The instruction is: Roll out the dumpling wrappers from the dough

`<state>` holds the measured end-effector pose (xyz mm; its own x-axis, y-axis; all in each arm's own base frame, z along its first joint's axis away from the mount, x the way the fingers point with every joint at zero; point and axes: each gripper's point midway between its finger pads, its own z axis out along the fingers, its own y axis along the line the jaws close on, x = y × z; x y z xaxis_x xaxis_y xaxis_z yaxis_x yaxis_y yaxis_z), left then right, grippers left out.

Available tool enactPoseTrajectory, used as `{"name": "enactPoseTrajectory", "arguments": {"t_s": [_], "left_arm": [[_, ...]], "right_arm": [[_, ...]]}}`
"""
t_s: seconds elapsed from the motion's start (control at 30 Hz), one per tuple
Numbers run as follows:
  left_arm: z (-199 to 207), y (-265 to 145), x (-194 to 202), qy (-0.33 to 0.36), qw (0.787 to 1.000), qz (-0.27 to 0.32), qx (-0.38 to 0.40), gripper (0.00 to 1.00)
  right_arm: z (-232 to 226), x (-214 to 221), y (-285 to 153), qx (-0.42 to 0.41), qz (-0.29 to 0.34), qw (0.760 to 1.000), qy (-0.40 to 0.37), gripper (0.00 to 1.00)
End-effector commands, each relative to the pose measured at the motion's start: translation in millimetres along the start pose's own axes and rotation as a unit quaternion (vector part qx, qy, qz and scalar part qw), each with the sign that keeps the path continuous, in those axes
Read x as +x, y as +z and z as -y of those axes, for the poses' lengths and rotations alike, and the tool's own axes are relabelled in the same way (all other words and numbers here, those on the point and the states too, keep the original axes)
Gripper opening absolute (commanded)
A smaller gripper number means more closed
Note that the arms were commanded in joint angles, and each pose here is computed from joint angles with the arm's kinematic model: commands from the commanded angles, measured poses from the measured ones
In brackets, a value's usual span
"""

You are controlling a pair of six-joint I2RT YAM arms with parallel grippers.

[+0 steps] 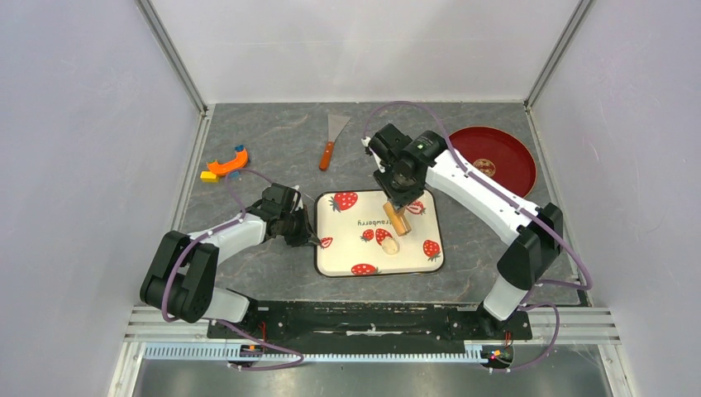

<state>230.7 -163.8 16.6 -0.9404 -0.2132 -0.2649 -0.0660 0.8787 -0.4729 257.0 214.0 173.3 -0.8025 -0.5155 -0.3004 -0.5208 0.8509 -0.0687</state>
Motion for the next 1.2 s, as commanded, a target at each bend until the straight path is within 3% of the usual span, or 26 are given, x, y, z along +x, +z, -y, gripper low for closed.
{"name": "enactPoseTrajectory", "arguments": {"t_s": [0.0,0.47,1.17], "left_arm": [[-36,-1,9,0.02,0.997,-0.011,-0.079,0.02],[-36,-2,9,0.02,0.997,-0.009,-0.078,0.02],[-36,-2,9,0.021,0.997,-0.009,-0.078,0.02]], "right_arm": [[-15,-6,-14,-0.038,0.01,0.999,0.007,0.0],[-28,14,5,-0.057,-0.026,0.998,-0.011,0.0],[-42,30,26,-0.069,-0.033,0.997,-0.017,0.0]]}}
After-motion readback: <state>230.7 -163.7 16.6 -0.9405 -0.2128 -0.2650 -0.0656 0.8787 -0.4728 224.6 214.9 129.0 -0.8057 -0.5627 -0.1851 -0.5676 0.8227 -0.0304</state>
